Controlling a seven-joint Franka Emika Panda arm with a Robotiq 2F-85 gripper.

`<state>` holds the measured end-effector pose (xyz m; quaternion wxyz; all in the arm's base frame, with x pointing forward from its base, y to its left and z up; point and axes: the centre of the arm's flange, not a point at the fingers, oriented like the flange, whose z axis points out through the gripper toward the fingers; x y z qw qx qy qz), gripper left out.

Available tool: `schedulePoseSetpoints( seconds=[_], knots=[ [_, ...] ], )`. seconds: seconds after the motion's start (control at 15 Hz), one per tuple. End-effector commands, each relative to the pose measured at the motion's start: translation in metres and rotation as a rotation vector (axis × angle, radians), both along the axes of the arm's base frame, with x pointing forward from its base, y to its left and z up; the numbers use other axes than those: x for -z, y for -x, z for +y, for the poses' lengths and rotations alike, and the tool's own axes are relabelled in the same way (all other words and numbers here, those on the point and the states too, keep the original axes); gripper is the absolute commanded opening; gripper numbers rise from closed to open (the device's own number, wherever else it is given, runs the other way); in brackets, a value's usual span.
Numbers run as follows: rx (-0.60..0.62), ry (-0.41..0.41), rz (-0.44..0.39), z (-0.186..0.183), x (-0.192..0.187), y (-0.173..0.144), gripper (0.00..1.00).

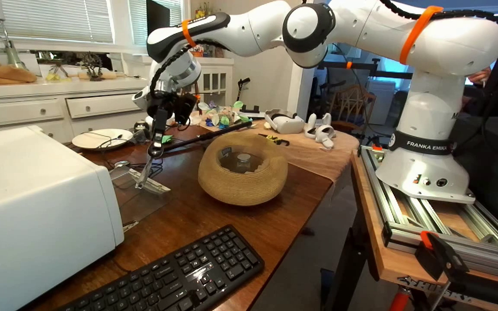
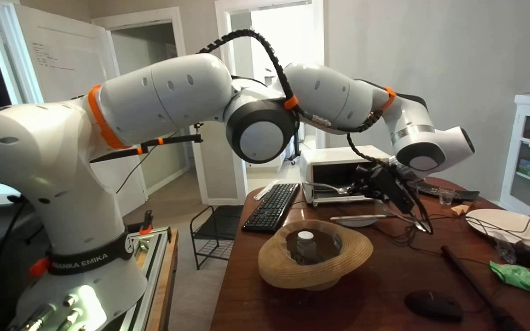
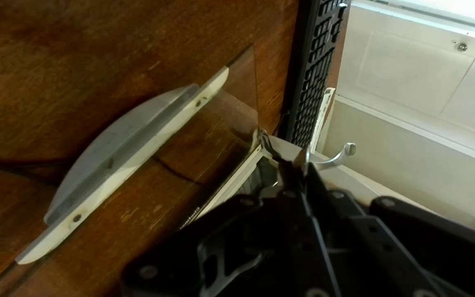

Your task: Put the spoon into the microwave

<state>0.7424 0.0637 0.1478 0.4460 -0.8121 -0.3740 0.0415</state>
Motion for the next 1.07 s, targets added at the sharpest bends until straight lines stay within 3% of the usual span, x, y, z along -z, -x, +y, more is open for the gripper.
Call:
schedulePoseSetpoints(
  seconds=[0.0, 0.13, 0.6, 1.0],
  knots=[
    [0.002, 0.006, 0.002, 0.002, 0.001, 0.000, 0.07],
    [0.005, 0.011, 0.006, 0.003, 0.002, -0.001, 0.02],
    [0.178, -0.032, -0.071, 0.017, -0.003, -0.026, 0.02],
    [0.256, -0.006, -0.137, 0.057, -0.014, -0.047, 0.02]
  ],
)
